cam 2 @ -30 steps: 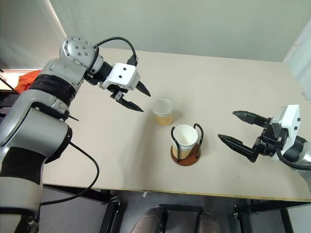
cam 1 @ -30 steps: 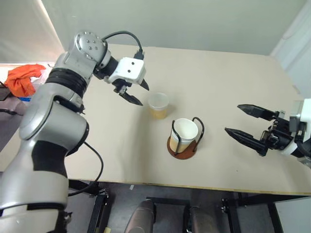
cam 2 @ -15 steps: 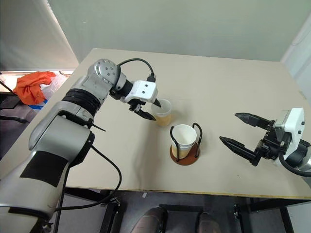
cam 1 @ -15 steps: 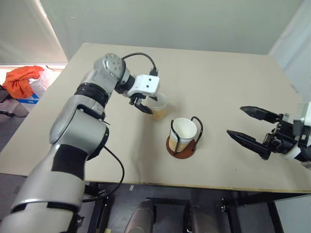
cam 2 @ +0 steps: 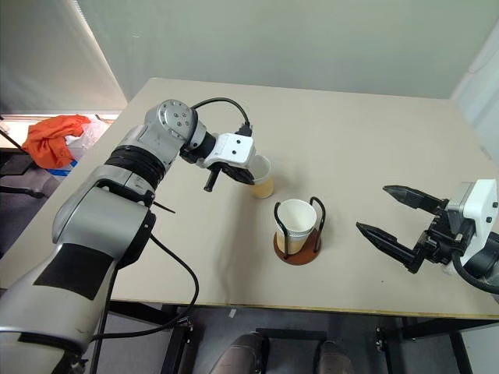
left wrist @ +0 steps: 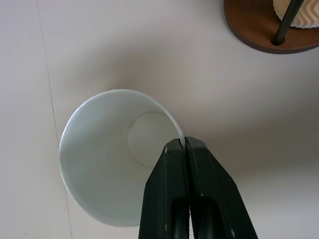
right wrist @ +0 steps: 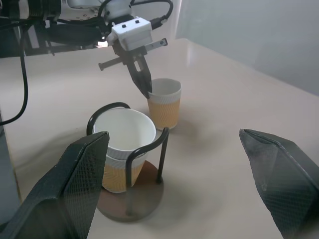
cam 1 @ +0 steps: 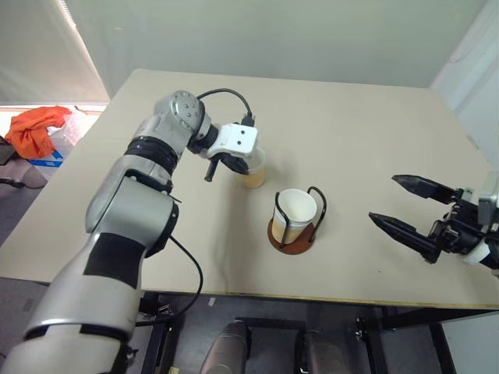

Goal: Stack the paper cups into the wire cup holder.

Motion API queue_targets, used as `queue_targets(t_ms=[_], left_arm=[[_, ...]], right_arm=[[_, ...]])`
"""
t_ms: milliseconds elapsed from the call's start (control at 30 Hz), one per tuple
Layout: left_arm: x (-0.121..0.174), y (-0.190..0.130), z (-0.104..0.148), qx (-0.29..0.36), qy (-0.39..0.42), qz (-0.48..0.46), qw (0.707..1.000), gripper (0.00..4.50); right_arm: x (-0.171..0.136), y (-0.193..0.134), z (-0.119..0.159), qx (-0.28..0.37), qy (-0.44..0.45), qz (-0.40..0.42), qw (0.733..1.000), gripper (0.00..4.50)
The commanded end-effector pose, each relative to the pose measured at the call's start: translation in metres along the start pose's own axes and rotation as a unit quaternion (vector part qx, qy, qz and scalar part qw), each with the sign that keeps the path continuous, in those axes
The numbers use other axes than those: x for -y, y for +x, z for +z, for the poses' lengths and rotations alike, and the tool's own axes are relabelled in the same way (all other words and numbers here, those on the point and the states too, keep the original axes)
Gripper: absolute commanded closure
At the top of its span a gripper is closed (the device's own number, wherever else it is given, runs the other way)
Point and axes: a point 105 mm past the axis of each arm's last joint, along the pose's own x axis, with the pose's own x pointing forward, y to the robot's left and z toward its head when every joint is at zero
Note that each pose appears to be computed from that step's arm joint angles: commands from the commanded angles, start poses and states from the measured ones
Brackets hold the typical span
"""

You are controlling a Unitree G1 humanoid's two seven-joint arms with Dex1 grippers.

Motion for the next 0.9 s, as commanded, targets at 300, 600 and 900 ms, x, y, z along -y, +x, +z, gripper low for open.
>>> queue_targets(t_ms=[300,600,900], left_arm=[[-0.019,-0.052,0.061,0.137,0.057,0.008,0.989,4.47],[0.021,-0.089,0.138,0.257,0.222,-0.067,0.938,4.47],[0.042,-0.084,0.143,0.254,0.263,-0.124,0.923,4.47]], right_arm=[[0.002,-0.006,0.008,-0.008,-0.023,0.013,1.0,0.06],[-0.013,-0.02,-0.01,-0.057,0.011,0.031,0.998,0.06],[-0.029,-0.056,-0.019,-0.104,0.044,0.007,0.994,0.06]])
